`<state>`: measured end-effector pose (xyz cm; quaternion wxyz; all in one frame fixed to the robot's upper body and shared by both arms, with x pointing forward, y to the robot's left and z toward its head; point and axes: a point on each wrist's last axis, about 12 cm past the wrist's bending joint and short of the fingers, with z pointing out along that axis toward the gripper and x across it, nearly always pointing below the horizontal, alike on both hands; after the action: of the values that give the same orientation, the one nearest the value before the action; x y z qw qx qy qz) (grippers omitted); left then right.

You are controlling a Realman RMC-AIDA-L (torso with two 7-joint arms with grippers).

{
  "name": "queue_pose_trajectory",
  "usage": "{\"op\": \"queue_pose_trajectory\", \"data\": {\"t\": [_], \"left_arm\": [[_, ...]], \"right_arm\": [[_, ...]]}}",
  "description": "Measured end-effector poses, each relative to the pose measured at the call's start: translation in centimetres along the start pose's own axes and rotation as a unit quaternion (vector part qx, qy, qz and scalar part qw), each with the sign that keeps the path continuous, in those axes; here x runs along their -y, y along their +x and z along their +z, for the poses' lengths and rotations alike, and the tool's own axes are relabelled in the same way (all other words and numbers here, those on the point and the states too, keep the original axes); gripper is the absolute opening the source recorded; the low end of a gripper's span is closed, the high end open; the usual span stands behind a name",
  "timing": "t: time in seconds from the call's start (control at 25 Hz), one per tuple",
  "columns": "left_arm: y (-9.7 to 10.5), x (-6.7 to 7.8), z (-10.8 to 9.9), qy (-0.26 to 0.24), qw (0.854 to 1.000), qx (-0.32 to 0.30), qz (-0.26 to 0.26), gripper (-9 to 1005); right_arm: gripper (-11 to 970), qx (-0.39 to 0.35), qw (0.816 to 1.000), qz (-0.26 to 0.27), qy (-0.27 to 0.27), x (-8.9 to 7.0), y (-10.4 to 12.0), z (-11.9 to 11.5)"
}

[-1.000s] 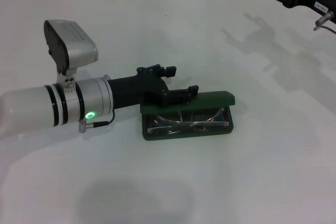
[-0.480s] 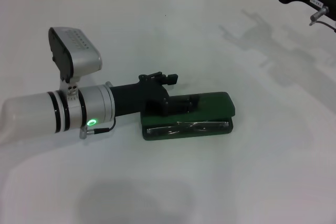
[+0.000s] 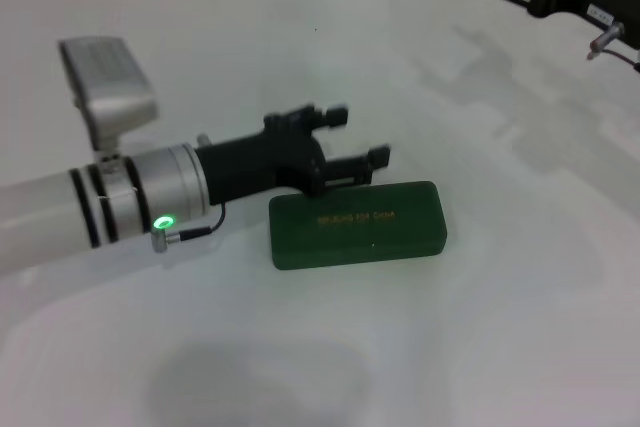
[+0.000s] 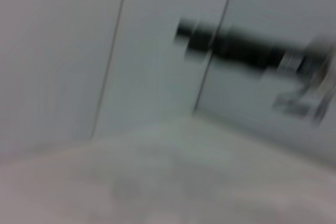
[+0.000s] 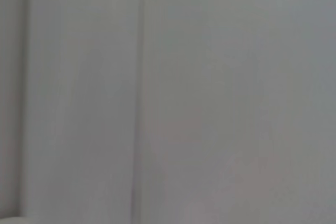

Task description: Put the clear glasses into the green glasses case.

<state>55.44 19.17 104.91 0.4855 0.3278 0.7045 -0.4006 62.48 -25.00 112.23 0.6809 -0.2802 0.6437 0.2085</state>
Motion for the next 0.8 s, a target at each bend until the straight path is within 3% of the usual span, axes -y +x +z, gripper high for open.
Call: {"op": "queue_pose_trajectory", "data": {"t": [0.16, 0.28, 0.4, 0.56, 0.8], "left_arm": [[-1.4, 1.6, -3.0, 0.054, 0.991, 0.111, 0.046, 858], [-1.7, 3.0, -5.5, 0.087, 0.98, 0.158, 0.079, 858], [-0.9, 3.7, -7.2, 0.091, 0.976, 0.171, 0.096, 858], [0.8, 4.3, -8.7, 0.071, 0.979, 0.168, 0.093, 858], [1.7, 4.8, -9.4, 0.066, 0.98, 0.163, 0.087, 858]], "right_arm": [[843, 0.006, 0.995, -0.009, -0.099, -1.7, -0.8, -0.1], [843, -0.001, 0.975, -0.016, -0.222, -2.9, -2.0, -1.2], [843, -0.003, 0.952, -0.017, -0.306, -3.3, -2.7, -2.8], [843, -0.013, 0.932, -0.019, -0.361, -4.2, -2.3, -4.0], [843, -0.026, 0.92, -0.026, -0.39, -5.9, -1.3, -4.0]]}}
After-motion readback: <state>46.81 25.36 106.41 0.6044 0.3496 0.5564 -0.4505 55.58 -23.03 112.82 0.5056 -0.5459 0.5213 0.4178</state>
